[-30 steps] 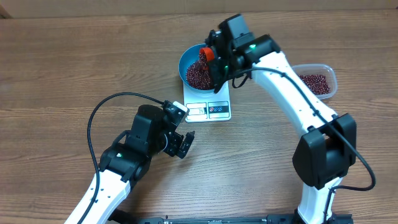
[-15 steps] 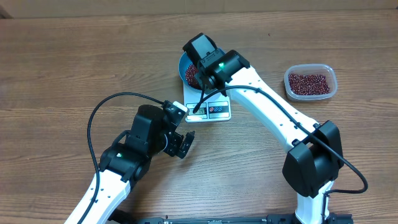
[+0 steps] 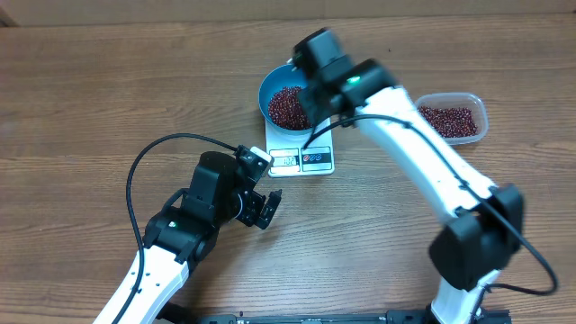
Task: Scoop item into bowl and weigh 150g on scale
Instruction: 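Return the empty scoop with the right gripper toward the bean tub, then lower the red scoop into the tub and drag it through the beans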
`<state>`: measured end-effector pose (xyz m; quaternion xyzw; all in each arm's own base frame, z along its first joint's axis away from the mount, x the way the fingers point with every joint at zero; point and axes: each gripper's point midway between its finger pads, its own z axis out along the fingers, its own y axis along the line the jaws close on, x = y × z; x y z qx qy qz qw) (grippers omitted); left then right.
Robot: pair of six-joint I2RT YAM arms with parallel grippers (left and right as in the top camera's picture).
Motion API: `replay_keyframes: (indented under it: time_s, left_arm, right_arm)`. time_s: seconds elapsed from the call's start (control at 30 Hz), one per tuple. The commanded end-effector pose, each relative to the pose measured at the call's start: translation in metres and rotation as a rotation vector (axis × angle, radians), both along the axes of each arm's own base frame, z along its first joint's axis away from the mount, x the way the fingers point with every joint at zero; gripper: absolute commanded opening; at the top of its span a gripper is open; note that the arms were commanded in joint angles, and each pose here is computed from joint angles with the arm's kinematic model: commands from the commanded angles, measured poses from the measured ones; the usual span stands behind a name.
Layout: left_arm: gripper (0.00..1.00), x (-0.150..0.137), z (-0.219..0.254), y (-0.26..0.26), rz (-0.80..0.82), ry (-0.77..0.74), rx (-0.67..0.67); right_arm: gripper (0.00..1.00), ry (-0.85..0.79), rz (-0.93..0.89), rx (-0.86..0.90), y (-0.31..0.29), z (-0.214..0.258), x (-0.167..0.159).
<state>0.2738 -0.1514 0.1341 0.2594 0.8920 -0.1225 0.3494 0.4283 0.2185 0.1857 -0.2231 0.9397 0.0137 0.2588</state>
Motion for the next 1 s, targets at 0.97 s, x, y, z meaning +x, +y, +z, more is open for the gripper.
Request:
replay_keyframes:
  time_s: [0.97]
  left_arm:
    - [1.00, 0.001, -0.003, 0.002, 0.014, 0.008, 0.002]
  right_arm:
    - [0.04, 0.267, -0.487, 0.234, -0.263, -0.013, -0.046]
